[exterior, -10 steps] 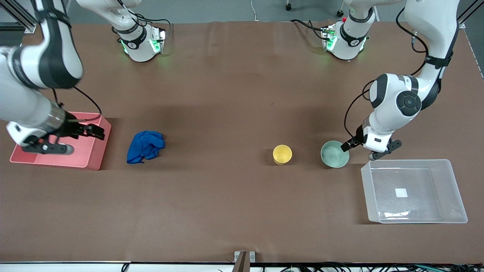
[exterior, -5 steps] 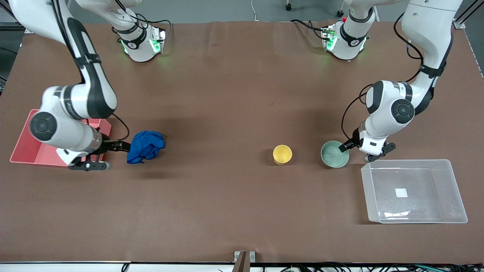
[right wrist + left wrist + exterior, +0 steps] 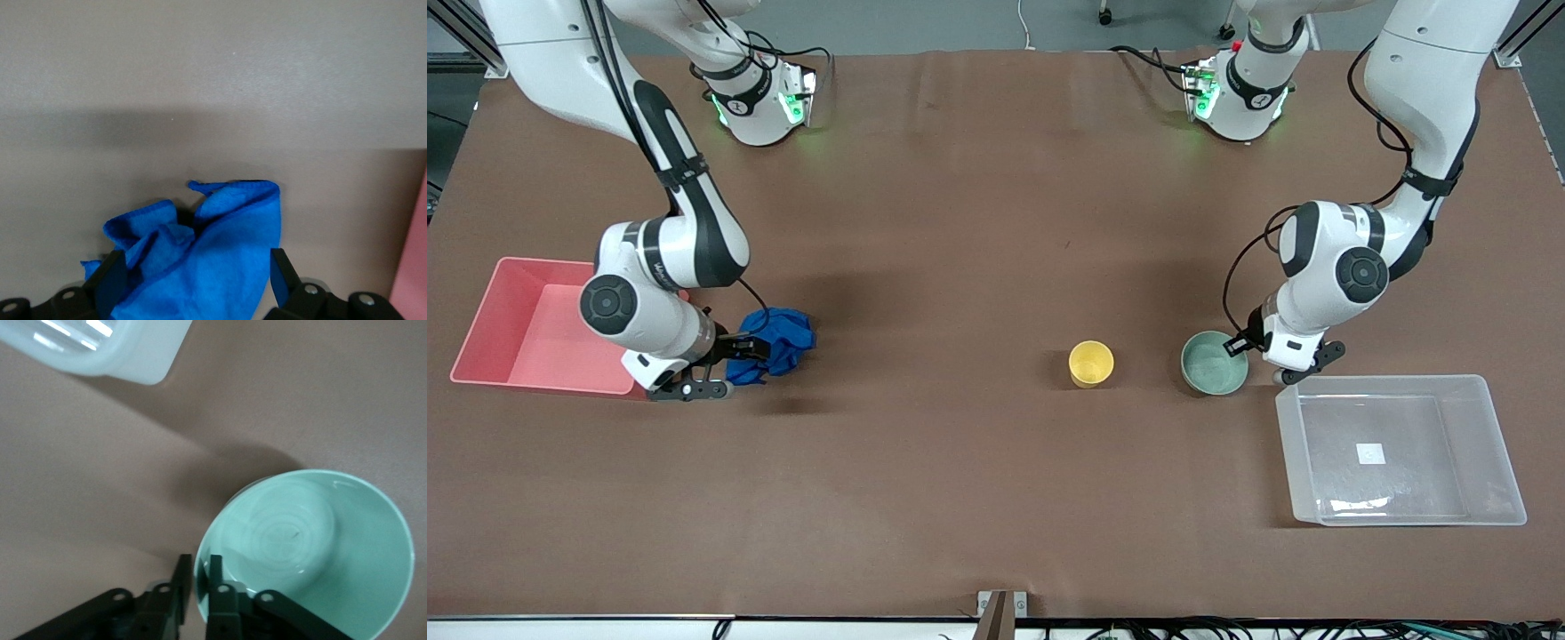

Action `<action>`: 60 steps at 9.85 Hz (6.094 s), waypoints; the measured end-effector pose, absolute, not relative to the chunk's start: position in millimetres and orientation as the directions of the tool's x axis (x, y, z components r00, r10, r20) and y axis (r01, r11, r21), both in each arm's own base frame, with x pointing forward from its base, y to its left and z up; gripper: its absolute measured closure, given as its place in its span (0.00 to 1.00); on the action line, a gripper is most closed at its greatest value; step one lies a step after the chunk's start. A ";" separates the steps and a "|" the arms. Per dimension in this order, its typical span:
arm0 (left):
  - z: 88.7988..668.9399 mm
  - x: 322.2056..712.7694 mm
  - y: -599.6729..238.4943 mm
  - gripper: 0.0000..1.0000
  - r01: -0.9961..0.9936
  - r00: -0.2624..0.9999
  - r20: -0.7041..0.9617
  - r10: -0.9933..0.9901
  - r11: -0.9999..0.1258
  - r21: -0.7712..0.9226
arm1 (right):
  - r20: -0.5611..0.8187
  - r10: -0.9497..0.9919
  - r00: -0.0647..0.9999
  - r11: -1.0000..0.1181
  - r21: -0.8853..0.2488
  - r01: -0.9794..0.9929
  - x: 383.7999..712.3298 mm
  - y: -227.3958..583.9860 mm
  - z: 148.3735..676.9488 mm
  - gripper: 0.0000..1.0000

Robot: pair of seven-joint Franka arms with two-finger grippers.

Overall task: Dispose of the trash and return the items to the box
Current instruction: 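Lift the cloth with the right gripper while the left gripper carries the bowl, then drop the cloth into the pink bin while the left gripper reaches the cup, then grasp the yellow cup with the left gripper and lift it, then carry the yellow cup with the left gripper over the clear box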

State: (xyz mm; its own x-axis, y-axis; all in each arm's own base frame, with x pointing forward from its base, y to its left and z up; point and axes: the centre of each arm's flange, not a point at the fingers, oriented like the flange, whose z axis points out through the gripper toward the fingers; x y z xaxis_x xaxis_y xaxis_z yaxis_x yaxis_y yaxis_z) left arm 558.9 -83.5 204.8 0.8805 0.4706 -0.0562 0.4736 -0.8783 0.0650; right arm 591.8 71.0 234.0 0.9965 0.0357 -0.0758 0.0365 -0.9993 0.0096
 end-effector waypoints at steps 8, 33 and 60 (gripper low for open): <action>421.8 652.3 -41.7 0.98 0.292 0.952 0.101 0.289 -0.956 -0.016 | -0.098 0.053 0.994 -0.998 0.013 0.055 574.8 79.5 193.9 0.18; 354.1 677.3 -154.0 0.00 0.281 0.959 -0.053 0.279 -0.959 0.036 | -0.066 -0.148 0.987 -0.988 0.043 -0.145 565.5 -90.8 455.2 0.97; 383.4 698.2 29.8 0.97 0.069 0.991 0.123 0.058 -0.994 -0.089 | 0.017 -0.009 1.000 -0.999 0.039 -0.010 530.5 -48.2 600.5 0.01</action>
State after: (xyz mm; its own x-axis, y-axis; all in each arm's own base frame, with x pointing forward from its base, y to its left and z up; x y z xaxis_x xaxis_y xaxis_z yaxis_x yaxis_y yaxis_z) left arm 698.2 29.8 383.4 0.9906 0.0581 0.1235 0.0693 -0.9936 -0.0887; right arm 530.5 -48.2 600.5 0.9998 -0.0092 0.0173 -0.0099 -0.9992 0.0390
